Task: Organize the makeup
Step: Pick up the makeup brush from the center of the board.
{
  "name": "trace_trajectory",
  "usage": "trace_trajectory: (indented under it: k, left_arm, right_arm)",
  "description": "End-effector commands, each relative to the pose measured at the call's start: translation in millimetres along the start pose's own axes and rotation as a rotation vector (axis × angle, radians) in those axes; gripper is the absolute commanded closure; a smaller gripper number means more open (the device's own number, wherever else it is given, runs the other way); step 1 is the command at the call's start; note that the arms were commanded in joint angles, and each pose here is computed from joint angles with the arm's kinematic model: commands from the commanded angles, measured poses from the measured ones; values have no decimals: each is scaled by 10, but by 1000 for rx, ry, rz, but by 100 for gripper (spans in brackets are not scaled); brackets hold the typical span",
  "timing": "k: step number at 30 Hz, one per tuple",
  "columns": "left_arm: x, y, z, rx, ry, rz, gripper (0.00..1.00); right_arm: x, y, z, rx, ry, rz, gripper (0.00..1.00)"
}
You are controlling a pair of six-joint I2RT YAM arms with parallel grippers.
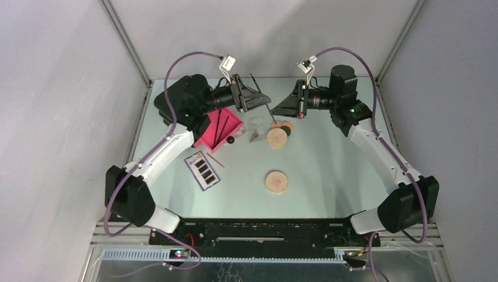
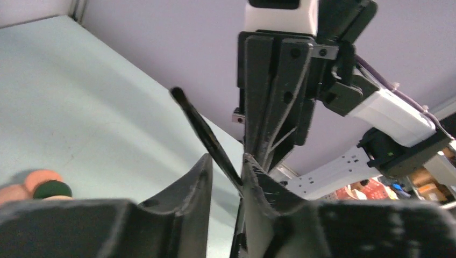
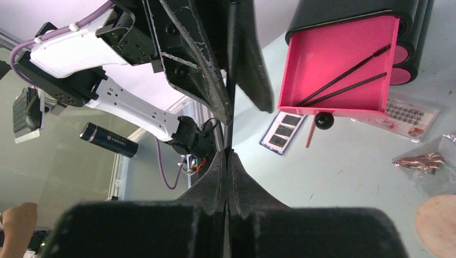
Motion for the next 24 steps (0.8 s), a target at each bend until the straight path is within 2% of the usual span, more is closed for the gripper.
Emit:
trace_trajectory:
  k: [1,4,9,12,15,20,24]
  left_arm:
    - [10,-114,32,20,-13,-87,76]
    - [8,-126,39,23,-8,-100,98]
    - [-92,1,56,53,42,-13,100]
    - [-271,193,51,116,120,142,100]
    - [-534,366,29,215,201,345,100]
    - [-981,662,-42,395,367,737,100]
    - [-1211,819,-116,454,482,926,100]
  right_arm:
    - [28,44,48,-23,-4,36,100]
    - [31,12,36,-25,1,30,97]
    - [-52,-68,-1,-66,3,-35,44]
    - [-158,-109,-33,-121,12,-83,28]
    - [-265,-163,-102,-190,43,-126,23]
    - [-396,-285,-297,-277,132,-200,22]
    - [-457,-378,-430,-299,145,-240,22]
Point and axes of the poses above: each gripper's point midway between its finger pads, its own x axis out along the fingers, its own y axis along the line the jaws close on, z = x × y, the point moved 8 cm from there along -x, back along the fingers, and after that the axes turned 3 degrees about x, right-handed, at the moved point
